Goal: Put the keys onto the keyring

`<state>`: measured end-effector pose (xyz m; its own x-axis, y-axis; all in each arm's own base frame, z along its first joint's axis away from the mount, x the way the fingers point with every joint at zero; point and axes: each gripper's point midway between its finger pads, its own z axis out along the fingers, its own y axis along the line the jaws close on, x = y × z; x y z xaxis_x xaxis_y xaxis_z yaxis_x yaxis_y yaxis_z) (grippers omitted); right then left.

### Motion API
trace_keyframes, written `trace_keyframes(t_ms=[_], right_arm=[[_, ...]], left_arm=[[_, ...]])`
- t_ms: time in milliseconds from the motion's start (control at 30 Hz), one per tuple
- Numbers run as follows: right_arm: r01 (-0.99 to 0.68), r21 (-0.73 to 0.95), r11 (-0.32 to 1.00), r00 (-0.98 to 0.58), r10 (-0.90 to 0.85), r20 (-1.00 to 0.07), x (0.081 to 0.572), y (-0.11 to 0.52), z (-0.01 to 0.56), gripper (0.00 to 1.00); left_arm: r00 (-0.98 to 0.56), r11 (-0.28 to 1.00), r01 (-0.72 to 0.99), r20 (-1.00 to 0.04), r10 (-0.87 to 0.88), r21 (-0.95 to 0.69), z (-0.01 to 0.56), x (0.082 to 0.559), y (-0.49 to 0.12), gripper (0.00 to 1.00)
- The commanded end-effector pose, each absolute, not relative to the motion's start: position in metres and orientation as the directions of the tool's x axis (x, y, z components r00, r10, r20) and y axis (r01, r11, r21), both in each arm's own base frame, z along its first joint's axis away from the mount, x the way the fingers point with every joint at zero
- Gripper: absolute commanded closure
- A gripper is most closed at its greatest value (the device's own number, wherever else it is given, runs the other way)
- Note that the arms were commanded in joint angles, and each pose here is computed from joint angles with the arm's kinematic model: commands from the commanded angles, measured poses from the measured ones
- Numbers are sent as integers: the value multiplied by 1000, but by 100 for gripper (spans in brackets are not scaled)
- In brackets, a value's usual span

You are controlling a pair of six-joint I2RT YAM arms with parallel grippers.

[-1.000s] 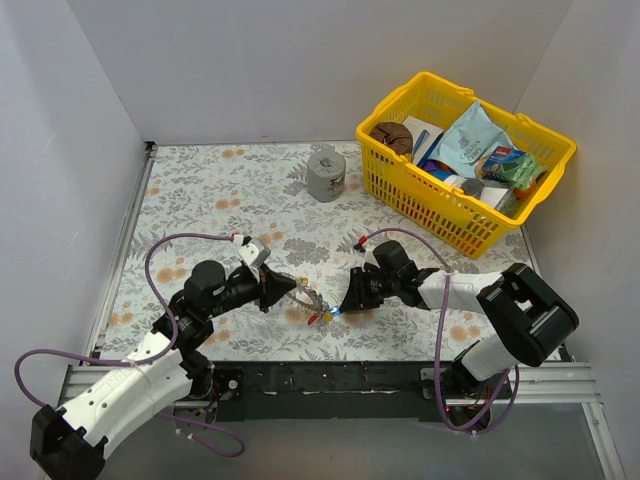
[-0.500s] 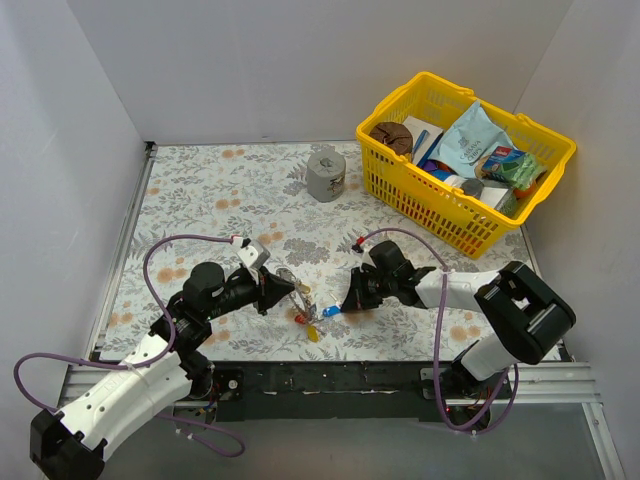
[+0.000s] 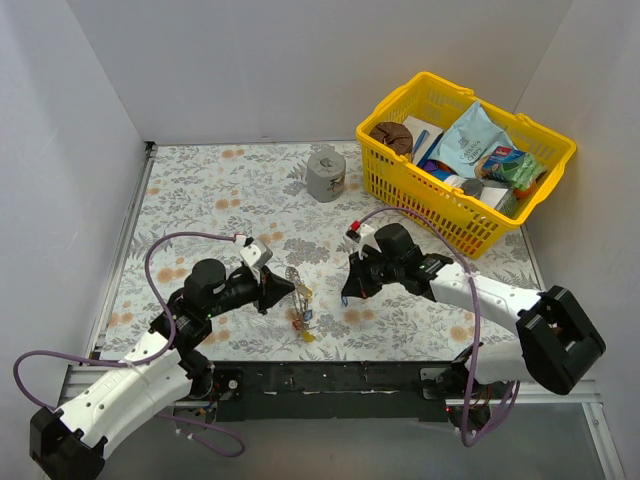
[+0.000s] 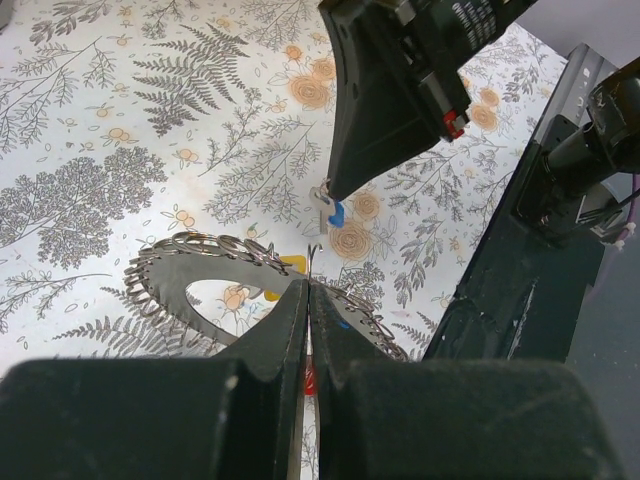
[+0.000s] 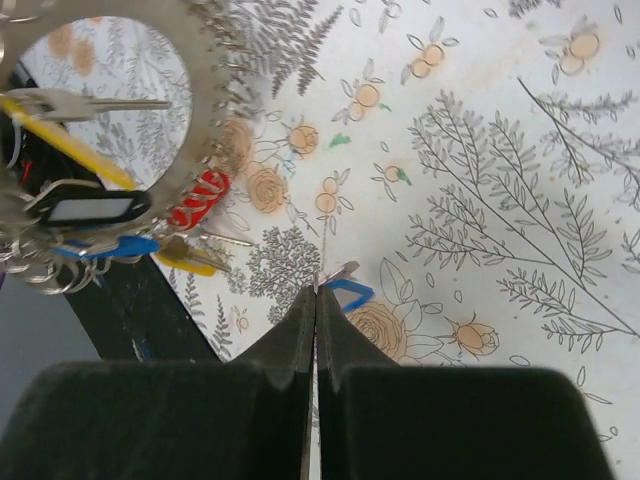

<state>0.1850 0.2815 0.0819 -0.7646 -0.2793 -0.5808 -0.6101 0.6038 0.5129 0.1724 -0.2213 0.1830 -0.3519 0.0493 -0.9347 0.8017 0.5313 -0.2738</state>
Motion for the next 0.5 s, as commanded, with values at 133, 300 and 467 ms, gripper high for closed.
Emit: trace_keyframes(t_ms=[133,300,467], right_arm=[[-860,459,222,-510,-370,-777,152,299,160,99],[-865,501,-11,-469,-337,-816,122,307,198,99],[-851,519,-77,-471,-323,-821,113,309,208,99]], left_arm=[[-275,475,851,-960,45,-222,211,172,-230,100],[-275,456,863,-960,61,-218,211,171,-233,100],[-280,438,872,-957,76,-220,208,170,-235,100]])
